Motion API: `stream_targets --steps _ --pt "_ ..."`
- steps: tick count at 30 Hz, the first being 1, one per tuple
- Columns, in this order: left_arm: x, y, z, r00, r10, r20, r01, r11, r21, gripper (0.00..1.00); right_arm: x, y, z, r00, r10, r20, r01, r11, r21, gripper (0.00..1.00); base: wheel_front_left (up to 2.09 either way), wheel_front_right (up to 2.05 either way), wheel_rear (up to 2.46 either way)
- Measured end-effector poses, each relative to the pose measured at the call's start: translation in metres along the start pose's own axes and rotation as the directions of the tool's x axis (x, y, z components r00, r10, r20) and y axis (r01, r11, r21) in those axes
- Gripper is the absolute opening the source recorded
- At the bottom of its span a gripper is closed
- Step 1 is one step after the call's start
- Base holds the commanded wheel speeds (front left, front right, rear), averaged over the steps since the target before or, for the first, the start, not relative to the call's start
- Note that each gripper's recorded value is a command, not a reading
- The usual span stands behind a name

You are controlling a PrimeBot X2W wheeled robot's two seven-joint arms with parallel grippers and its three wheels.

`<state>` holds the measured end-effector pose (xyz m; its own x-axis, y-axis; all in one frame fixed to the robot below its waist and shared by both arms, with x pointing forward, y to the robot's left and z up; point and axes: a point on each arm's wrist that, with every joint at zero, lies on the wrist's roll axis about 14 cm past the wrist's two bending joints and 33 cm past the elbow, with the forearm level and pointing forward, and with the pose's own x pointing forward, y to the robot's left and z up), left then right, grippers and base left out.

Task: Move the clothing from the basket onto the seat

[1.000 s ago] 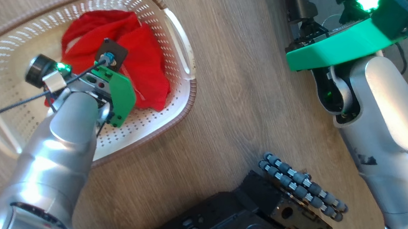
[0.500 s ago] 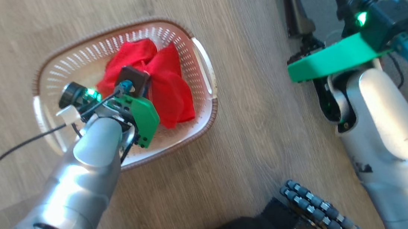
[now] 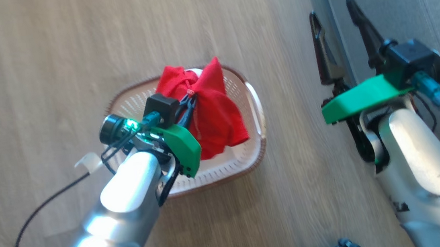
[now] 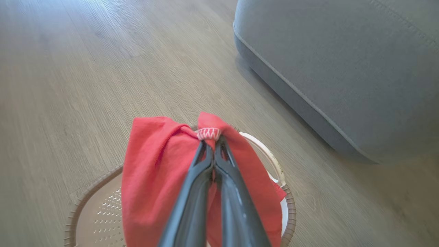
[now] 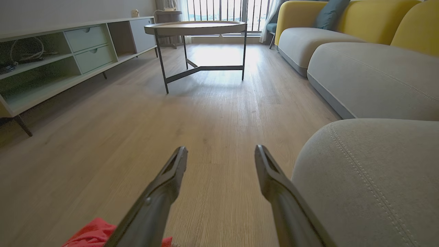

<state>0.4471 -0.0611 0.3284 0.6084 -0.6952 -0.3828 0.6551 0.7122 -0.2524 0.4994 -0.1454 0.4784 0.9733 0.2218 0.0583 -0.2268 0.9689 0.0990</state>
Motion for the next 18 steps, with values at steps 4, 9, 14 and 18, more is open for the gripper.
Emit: stream_targets --steps 4,9,14,18 --pt "-0.021 0.000 0.028 0.995 0.042 0.085 -0.042 0.999 -0.005 0.00 -0.007 0.012 0.010 1.000 0.025 0.012 -0.025 1.000 0.003 1.00 0.00 0.00 0.00" --pt "-0.048 -0.001 0.060 0.980 0.083 0.180 -0.087 0.996 0.011 0.00 -0.019 0.028 0.020 0.998 0.054 0.024 -0.054 0.998 0.010 1.00 0.00 0.00 0.00" --pt "-0.072 -0.002 0.096 0.952 0.116 0.285 -0.130 0.991 0.031 0.00 -0.031 0.041 0.029 0.996 0.077 0.035 -0.078 0.997 0.013 1.00 0.00 0.00 0.00" --pt "-0.089 -0.006 0.124 0.925 0.117 0.361 -0.148 0.987 0.057 0.00 -0.040 0.049 0.034 0.995 0.091 0.040 -0.092 0.996 0.015 1.00 0.00 0.00 0.00"
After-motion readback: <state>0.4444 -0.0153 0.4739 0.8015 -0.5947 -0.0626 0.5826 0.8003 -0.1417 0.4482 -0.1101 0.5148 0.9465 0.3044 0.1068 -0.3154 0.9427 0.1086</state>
